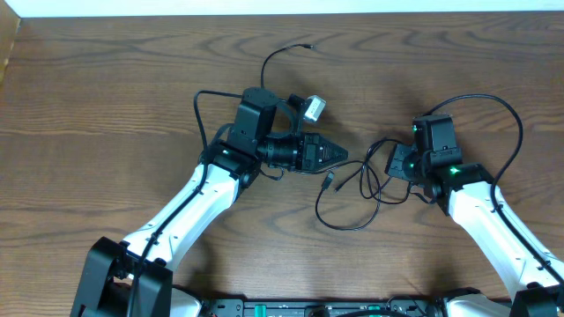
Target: Untangle cables
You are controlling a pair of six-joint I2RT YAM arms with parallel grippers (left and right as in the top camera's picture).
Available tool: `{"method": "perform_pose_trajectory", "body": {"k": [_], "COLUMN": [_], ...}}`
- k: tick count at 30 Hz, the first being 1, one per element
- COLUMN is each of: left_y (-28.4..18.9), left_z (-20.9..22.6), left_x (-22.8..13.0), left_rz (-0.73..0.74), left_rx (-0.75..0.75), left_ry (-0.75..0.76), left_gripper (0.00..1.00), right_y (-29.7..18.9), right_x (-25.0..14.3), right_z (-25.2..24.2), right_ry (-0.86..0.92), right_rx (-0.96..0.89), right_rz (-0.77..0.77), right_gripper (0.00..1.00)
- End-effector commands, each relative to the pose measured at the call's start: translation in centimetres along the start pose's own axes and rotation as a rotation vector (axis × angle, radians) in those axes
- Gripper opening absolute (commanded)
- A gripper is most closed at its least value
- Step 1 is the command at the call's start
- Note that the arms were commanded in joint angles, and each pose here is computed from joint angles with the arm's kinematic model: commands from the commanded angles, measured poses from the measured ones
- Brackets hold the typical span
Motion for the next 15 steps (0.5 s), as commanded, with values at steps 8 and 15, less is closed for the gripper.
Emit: {"method": "perform_pose_trajectory", "body": {"k": [8,15], "left_y": [-0.5,0.0], "left_z": [-0.5,0.0], "left_x": [-0.3,-1.7], "left_rz": [0.016,0.076], "left_rx": [-0.005,0.020], "left_ry": [0.044,0.059], "left_gripper": [0.29,0.41], "right_y": [-0.3,-1.8], "right_x": [0.5,1.2], "right_z": [0.0,0.6], "right_ry": [0.017,0.015], "right_rx": [0.004,0.053], "right_rz": [-0.033,-0.093], "right_gripper": [0.01,0.01]}}
Point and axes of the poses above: each gripper's point midway between its finger pads, its own y axis out along the fingers, its own z axis along the line the jaws close on, x = y × z, the point moved 7 cm from there along -y, back along the fingers, and after that the axes turned 5 degrees about -y, right-handed, at the moved point
